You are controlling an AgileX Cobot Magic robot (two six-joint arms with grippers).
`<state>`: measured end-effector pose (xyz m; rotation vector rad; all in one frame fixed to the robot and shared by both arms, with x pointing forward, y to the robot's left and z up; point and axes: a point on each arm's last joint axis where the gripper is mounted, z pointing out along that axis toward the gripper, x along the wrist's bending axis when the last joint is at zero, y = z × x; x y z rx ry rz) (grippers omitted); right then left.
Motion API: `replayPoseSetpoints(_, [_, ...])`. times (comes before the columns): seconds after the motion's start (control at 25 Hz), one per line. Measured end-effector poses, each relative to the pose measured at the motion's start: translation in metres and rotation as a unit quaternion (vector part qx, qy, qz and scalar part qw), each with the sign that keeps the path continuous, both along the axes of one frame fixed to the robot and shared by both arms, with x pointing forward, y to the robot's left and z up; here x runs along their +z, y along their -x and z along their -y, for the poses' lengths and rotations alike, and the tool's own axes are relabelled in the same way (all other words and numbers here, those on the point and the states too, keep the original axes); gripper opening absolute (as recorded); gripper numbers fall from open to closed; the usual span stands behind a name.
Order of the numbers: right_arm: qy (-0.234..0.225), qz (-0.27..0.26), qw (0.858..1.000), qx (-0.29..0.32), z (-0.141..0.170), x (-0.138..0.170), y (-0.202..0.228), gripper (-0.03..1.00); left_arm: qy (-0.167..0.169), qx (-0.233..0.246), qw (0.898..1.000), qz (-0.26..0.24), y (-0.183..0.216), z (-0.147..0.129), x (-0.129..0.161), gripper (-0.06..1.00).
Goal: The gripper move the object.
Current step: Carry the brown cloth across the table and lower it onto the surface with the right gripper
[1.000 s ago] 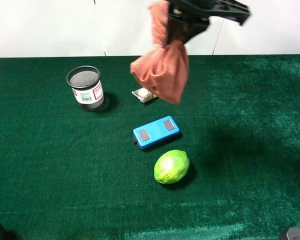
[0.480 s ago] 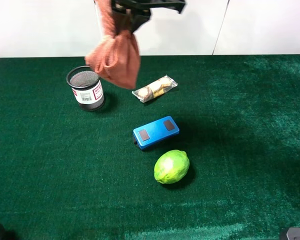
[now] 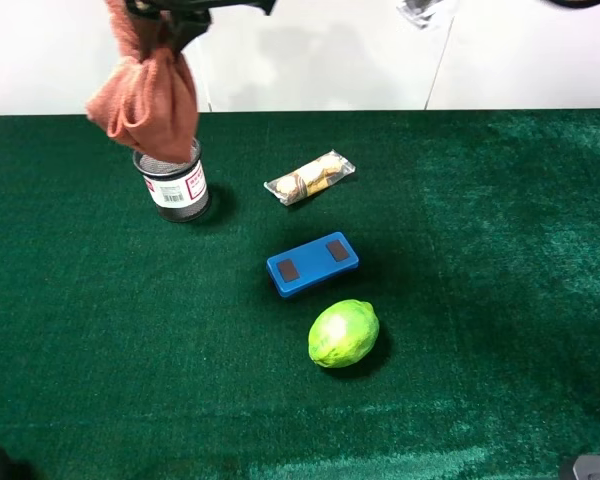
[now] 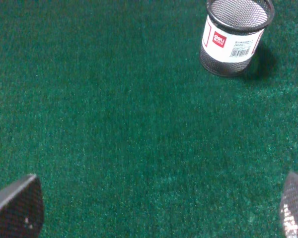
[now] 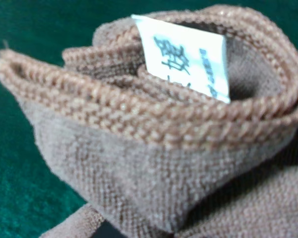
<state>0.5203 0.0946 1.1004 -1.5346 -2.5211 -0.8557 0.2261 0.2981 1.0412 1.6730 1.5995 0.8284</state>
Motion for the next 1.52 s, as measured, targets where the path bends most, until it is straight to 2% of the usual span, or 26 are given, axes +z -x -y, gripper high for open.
replayPoseSetpoints(0.36, [-0.024, 0.051, 0.997, 0.06, -0.03, -0.011, 0.011, 0.07, -0.003, 0.002, 1.0, 0.0, 0.0, -0.001, 0.0, 0.96])
replayPoseSetpoints(0.52, [0.003, 0.085, 0.99, 0.11, -0.044, -0.021, 0.025, 0.07, -0.003, 0.002, 1.0, 0.0, 0.0, -0.001, 0.0, 0.96])
replayPoseSetpoints(0.76, [0.055, 0.132, 0.974, 0.178, -0.063, -0.041, 0.047, 0.07, -0.003, 0.002, 1.0, 0.0, 0.0, -0.001, 0.0, 0.96])
replayPoseSetpoints(1.08, [0.1, 0.141, 0.958, 0.229, -0.072, -0.074, 0.046, 0.07, -0.003, 0.002, 1.0, 0.0, 0.0, -0.001, 0.0, 0.96])
replayPoseSetpoints(1.52, [0.149, 0.113, 0.946, 0.264, -0.081, -0.132, 0.042, 0.07, -0.003, 0.002, 1.0, 0.0, 0.0, -0.001, 0.0, 0.96])
